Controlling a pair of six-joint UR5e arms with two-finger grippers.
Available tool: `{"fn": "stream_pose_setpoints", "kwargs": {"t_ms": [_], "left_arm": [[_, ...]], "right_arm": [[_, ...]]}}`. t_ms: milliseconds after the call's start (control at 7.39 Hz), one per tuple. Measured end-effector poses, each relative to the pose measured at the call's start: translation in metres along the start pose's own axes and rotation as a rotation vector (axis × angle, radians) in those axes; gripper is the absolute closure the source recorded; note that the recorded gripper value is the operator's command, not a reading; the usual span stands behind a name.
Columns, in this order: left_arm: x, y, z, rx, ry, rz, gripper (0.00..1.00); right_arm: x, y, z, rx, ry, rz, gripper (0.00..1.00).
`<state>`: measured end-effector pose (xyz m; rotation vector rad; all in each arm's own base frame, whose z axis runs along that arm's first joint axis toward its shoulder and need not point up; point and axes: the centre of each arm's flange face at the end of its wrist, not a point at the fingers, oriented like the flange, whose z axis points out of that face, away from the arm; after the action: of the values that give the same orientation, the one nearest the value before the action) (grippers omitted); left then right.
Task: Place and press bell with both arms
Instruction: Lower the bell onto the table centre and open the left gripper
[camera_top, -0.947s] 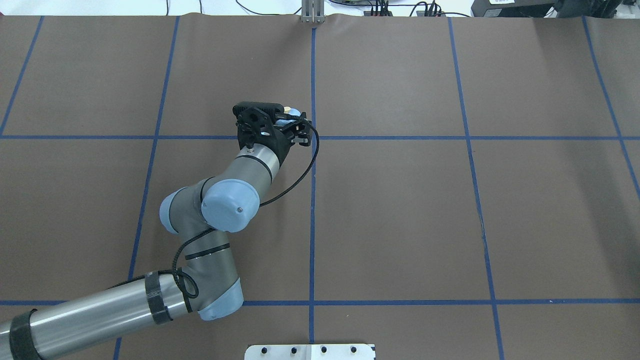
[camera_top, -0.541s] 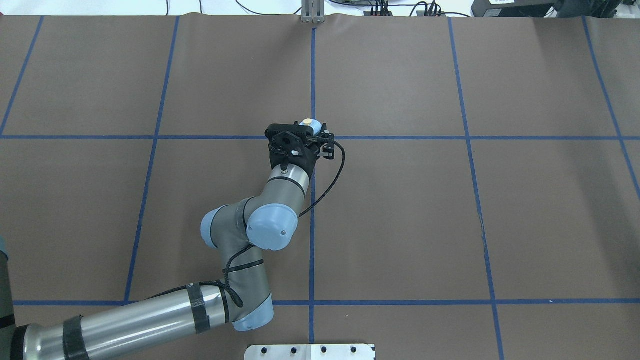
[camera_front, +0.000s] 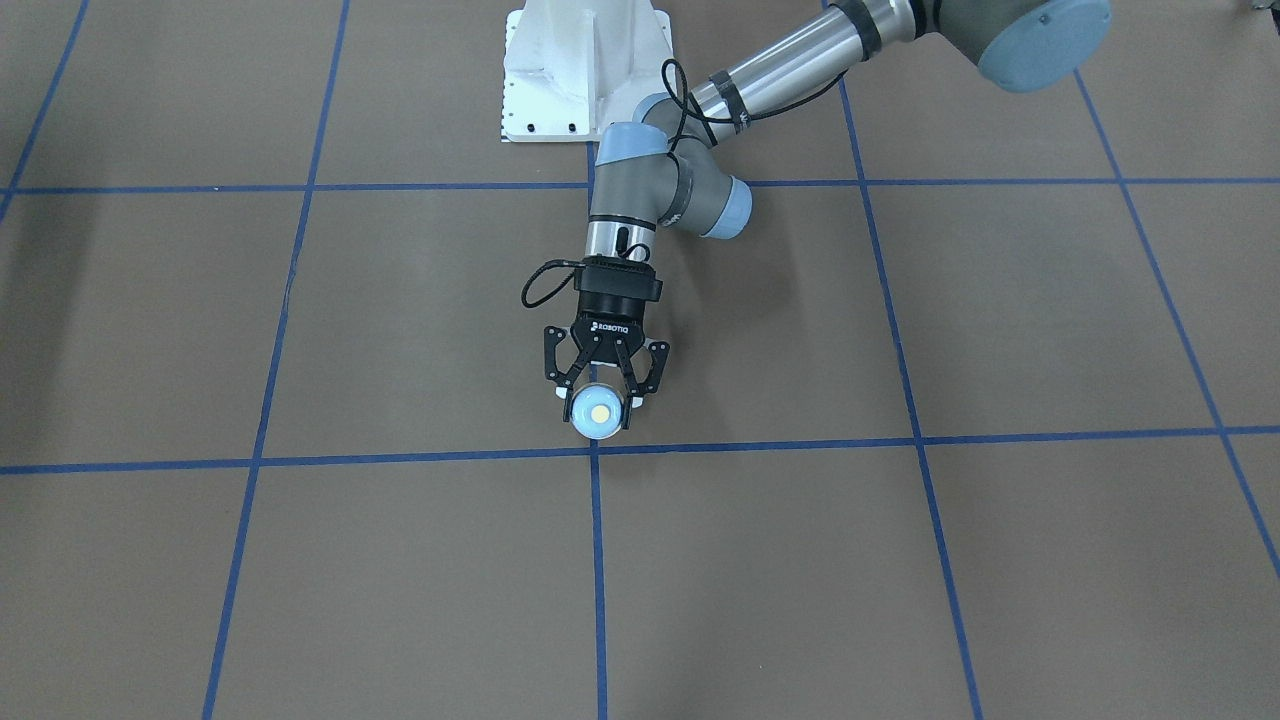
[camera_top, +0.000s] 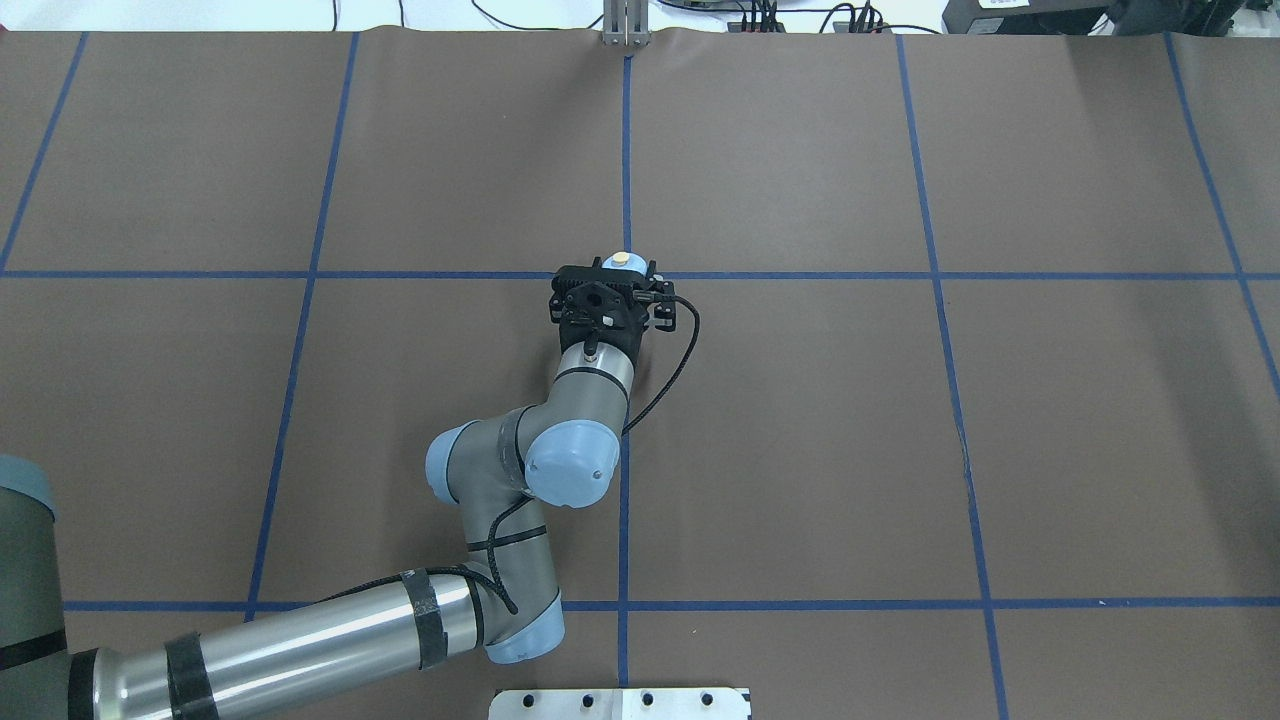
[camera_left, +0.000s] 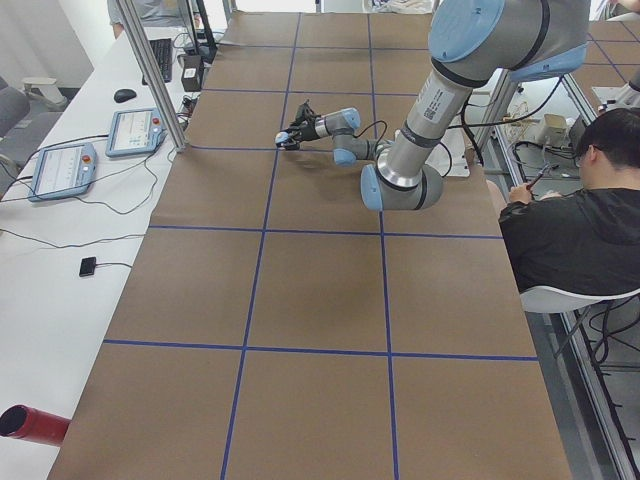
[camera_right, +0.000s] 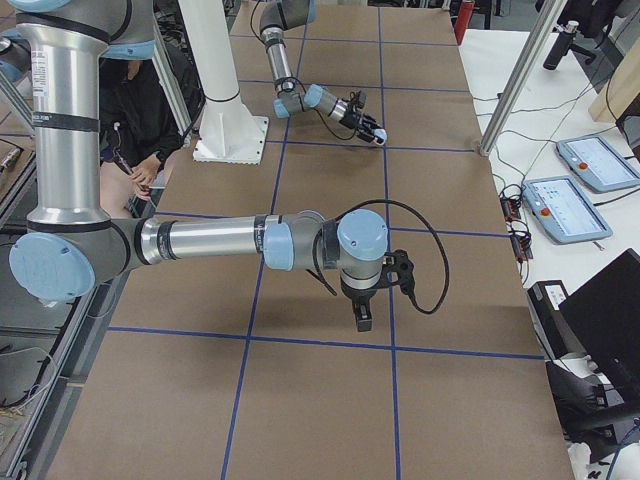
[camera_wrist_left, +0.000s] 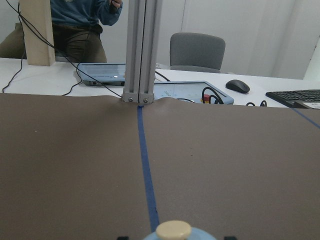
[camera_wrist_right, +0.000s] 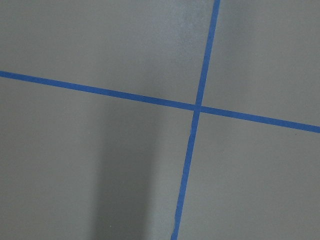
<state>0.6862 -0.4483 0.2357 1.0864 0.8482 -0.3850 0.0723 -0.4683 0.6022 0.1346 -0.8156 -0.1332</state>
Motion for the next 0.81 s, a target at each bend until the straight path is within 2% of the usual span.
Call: {"fn": "stream_pose_setpoints", "kwargs": {"t_ms": [271, 406, 541, 676, 812], "left_arm": [[0.002, 0.004, 0.002, -0.007, -0.005, 0.009, 0.99], [0.005, 0.004, 0.003, -0.011, -0.005, 0.012, 0.49], [0.008, 0.003, 0.003, -0.013, -0.003, 0.011, 0.07], [0.012, 0.000, 0.003, -0.012, 0.000, 0.008, 0.00], [0.017, -0.003, 0.003, -0.011, 0.004, 0.004, 0.00]], "right_arm": [[0.000, 0.000, 0.000, 0.000, 0.000, 0.000, 0.00], [0.000, 0.000, 0.000, 0.001, 0.000, -0.001, 0.00], [-0.001, -0.001, -0.001, 0.002, 0.001, -0.002, 0.00], [-0.002, -0.002, -0.001, 0.003, 0.001, -0.004, 0.00], [-0.003, -0.004, -0.002, 0.005, 0.001, -0.007, 0.00]]}}
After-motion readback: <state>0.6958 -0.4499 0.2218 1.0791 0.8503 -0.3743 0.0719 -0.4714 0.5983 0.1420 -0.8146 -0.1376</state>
